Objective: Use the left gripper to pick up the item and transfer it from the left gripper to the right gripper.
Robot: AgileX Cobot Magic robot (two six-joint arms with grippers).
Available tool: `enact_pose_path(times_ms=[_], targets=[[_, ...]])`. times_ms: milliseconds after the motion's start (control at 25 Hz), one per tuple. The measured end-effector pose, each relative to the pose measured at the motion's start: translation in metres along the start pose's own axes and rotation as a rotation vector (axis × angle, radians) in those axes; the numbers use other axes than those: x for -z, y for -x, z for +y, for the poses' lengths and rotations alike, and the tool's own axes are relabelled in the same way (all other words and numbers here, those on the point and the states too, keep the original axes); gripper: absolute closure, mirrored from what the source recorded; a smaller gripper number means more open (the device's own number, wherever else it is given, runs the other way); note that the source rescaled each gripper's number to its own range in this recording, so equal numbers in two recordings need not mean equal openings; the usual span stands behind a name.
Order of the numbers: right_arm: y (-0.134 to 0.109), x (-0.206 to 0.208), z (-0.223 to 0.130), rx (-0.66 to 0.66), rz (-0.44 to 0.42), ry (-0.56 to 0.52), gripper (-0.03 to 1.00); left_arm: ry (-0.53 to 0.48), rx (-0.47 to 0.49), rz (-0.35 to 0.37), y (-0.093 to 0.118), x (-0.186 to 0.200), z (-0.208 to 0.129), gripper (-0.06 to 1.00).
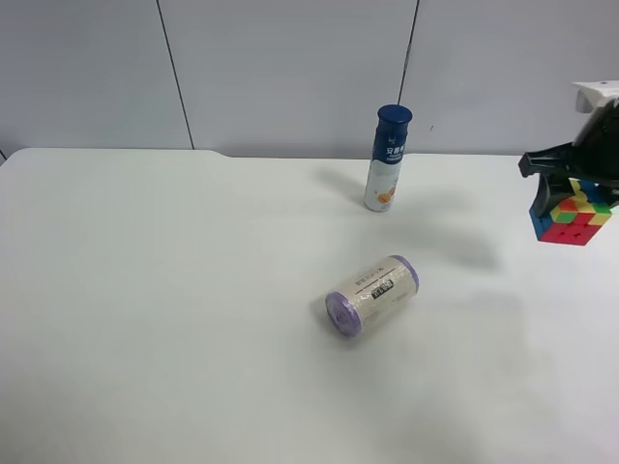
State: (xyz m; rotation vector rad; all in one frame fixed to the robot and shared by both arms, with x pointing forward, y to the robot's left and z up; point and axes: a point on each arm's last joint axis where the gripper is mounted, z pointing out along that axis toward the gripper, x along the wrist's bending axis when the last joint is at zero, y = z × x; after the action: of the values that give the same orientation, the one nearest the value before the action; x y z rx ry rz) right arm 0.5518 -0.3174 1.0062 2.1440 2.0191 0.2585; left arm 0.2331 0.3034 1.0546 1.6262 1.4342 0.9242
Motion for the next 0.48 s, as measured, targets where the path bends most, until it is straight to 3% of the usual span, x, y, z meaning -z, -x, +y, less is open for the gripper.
enact_pose_path(times_ms=[480], targets=[[-0.006,-0.043,0.013,0.051,0.061,0.009,0.97,0.001,0.000,0.000,0.000,0.000,0.000,-0.06]])
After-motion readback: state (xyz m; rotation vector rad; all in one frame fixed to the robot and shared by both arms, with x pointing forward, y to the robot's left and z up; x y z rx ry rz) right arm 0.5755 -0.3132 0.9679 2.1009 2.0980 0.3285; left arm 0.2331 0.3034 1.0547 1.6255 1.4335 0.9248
